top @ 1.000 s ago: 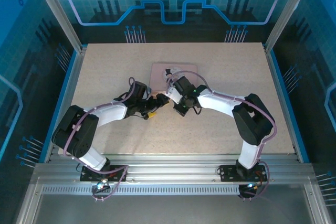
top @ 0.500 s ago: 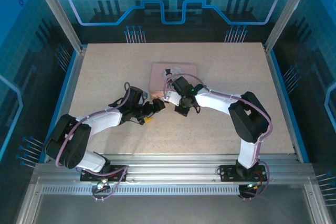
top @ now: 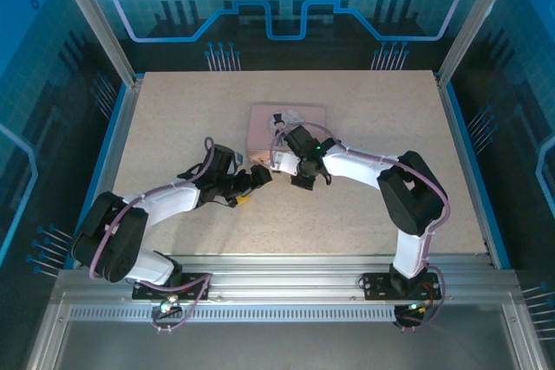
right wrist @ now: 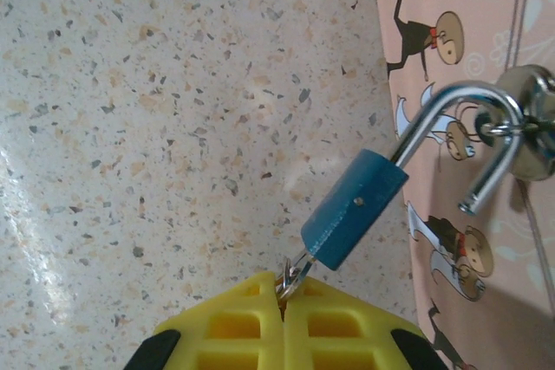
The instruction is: Unlock a padlock with a key
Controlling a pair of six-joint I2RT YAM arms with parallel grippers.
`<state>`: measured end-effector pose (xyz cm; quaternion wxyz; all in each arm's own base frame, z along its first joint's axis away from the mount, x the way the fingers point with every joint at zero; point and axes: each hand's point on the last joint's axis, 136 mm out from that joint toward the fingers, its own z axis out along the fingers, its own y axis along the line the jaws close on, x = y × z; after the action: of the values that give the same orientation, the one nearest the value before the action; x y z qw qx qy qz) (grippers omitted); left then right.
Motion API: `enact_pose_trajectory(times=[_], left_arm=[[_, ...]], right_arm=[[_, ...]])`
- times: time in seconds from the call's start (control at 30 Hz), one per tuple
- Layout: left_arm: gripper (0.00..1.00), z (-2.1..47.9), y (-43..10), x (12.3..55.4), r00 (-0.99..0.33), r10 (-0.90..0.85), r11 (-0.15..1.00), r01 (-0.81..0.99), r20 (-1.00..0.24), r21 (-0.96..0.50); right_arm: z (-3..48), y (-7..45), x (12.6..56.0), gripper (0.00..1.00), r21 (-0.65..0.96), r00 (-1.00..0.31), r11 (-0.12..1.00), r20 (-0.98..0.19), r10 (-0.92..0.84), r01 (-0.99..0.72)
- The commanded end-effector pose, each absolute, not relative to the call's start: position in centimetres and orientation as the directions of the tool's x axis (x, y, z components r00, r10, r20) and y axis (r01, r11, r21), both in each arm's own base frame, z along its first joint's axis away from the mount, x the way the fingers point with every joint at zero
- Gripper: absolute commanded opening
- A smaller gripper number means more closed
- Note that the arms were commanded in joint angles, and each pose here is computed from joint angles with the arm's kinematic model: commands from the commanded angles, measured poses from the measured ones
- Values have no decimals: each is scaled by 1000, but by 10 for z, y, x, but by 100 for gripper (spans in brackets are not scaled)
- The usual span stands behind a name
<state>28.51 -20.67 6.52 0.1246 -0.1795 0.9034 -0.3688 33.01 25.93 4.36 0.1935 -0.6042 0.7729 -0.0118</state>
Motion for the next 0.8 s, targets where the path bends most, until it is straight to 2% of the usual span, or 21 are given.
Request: enact_pose_trajectory(times=[0.0,0.3,0.47,0.77], left_arm=[[99,67,-202,280,-911,-400,668,-214,-101,-713],[99,64,-200,273,-912,-399,670,-219,-95,-709],[99,61,-199,271,-911,-404,668,-229,-87,-708],[99,57,-197,268,-908,-411,667,-244,-75,-704]], right_arm=[[61,256,332,0,-277,-139,225,-299,-944,-934],[57,242,348,0,-332,-93,181,-262,-961,-926],[57,239,364,0,-427,-24,129,-244,-969,-895],[70,253,379,0,-490,59,85,-271,-961,-868]])
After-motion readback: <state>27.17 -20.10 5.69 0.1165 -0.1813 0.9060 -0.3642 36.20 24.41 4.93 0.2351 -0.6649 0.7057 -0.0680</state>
